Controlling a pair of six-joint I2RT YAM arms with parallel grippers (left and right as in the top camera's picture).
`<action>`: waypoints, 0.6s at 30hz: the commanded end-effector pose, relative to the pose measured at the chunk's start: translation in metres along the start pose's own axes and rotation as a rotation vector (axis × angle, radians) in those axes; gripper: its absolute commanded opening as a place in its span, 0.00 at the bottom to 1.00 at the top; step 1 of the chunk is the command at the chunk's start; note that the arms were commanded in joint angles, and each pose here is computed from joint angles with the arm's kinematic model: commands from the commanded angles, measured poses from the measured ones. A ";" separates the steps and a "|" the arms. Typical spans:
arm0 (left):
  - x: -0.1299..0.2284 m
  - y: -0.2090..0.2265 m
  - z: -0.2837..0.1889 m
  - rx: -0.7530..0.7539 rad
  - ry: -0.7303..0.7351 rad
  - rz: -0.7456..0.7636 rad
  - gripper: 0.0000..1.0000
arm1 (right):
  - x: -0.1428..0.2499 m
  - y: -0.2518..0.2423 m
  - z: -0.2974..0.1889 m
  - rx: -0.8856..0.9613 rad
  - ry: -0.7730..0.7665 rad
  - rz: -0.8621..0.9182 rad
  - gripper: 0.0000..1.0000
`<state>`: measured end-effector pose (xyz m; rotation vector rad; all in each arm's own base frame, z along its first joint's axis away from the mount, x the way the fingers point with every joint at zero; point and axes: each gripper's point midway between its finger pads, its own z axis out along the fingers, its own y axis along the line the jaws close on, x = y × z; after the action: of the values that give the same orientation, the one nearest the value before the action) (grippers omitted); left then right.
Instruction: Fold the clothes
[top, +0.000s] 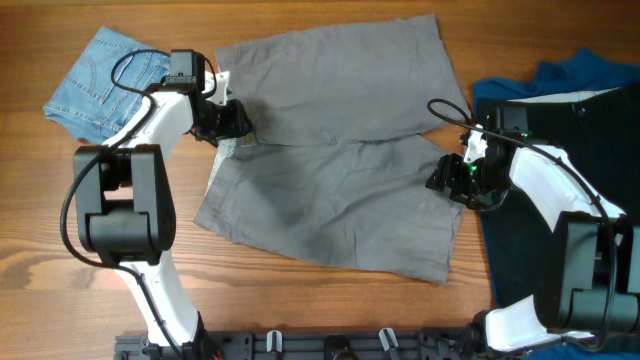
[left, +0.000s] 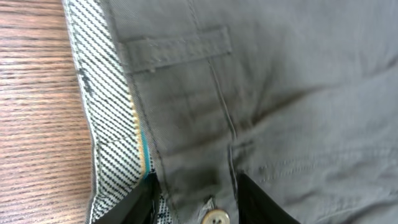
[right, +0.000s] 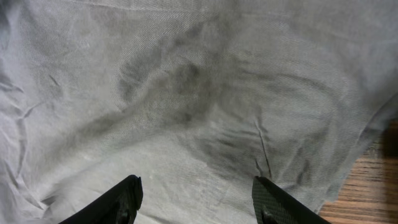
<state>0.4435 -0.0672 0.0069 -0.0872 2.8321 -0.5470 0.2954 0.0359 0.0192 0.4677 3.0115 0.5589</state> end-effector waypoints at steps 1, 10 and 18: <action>0.001 0.012 0.015 -0.043 0.000 -0.137 0.40 | 0.004 0.002 0.003 -0.006 0.016 0.006 0.61; -0.026 0.006 -0.025 -0.005 -0.113 -0.118 0.04 | 0.005 0.001 0.003 -0.005 0.020 0.008 0.60; -0.046 0.050 -0.062 -0.170 -0.233 -0.163 0.04 | 0.002 0.000 0.003 0.006 0.009 0.006 0.61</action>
<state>0.4759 -0.0135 0.0629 -0.3404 2.6235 -0.4691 0.2954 0.0359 0.0191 0.4712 3.0114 0.5585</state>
